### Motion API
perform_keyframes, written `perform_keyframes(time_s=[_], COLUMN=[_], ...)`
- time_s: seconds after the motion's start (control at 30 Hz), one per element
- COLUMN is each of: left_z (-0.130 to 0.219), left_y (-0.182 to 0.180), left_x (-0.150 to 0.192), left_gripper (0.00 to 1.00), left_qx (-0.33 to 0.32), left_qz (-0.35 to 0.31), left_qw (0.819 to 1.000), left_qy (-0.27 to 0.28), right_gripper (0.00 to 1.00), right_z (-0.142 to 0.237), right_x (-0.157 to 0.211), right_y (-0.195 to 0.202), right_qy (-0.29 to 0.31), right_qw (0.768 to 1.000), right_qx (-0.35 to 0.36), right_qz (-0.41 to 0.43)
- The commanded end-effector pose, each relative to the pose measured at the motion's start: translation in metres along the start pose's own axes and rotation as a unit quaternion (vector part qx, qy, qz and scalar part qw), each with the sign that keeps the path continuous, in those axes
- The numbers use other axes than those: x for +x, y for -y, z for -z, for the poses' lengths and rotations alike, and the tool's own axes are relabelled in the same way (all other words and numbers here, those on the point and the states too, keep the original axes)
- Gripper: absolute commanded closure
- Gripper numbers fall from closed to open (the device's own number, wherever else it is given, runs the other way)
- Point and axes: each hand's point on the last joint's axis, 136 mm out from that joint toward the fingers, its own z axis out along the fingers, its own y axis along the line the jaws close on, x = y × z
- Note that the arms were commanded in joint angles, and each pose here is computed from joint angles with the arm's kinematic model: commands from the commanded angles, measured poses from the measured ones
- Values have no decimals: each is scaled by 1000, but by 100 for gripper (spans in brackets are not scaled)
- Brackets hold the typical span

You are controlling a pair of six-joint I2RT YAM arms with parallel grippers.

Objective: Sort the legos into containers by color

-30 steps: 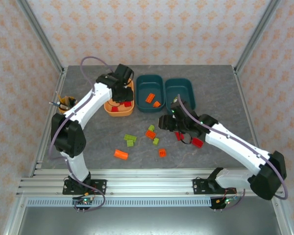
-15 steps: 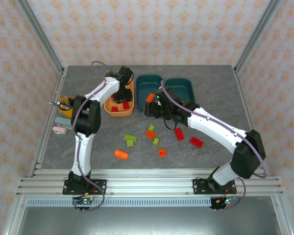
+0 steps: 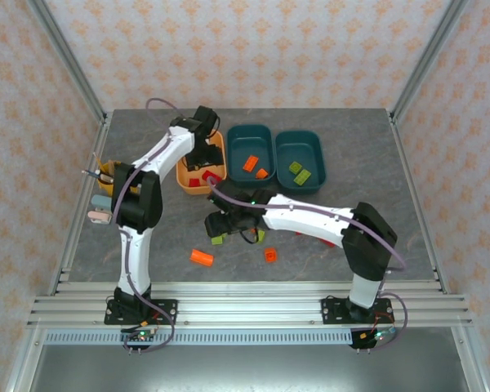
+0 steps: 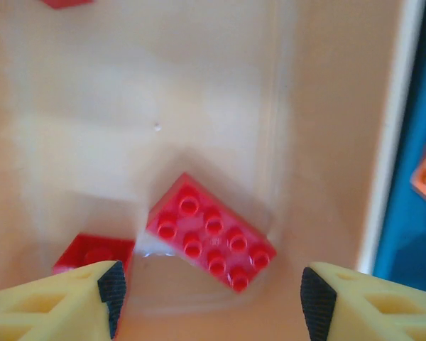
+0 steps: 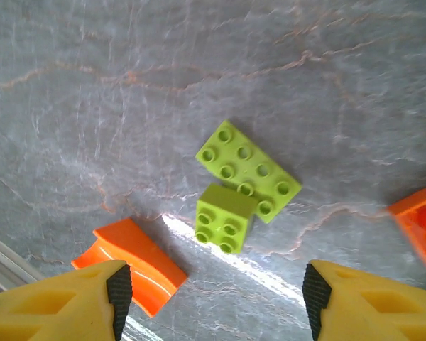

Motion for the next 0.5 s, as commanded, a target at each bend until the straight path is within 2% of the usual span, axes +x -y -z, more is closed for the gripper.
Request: perform_keyframes(time_s=[0.0, 0.17, 0.47], left_z=[57, 109, 149], left_y=[-22, -61, -109], left_x=[2, 30, 112], left_gripper=[28, 24, 22], left_qx=[-25, -55, -35], left_qz=[30, 91, 147], left_qw=[998, 989, 981], left_qy=[46, 99, 122], right_gripper=[32, 34, 40], right_z=[-11, -35, -58], right_x=[3, 12, 26], right_y=[1, 3, 10], right_qy=[0, -23, -51], right_qw=[999, 996, 988], right_qx=[39, 70, 117], right_qz=[-17, -54, -91])
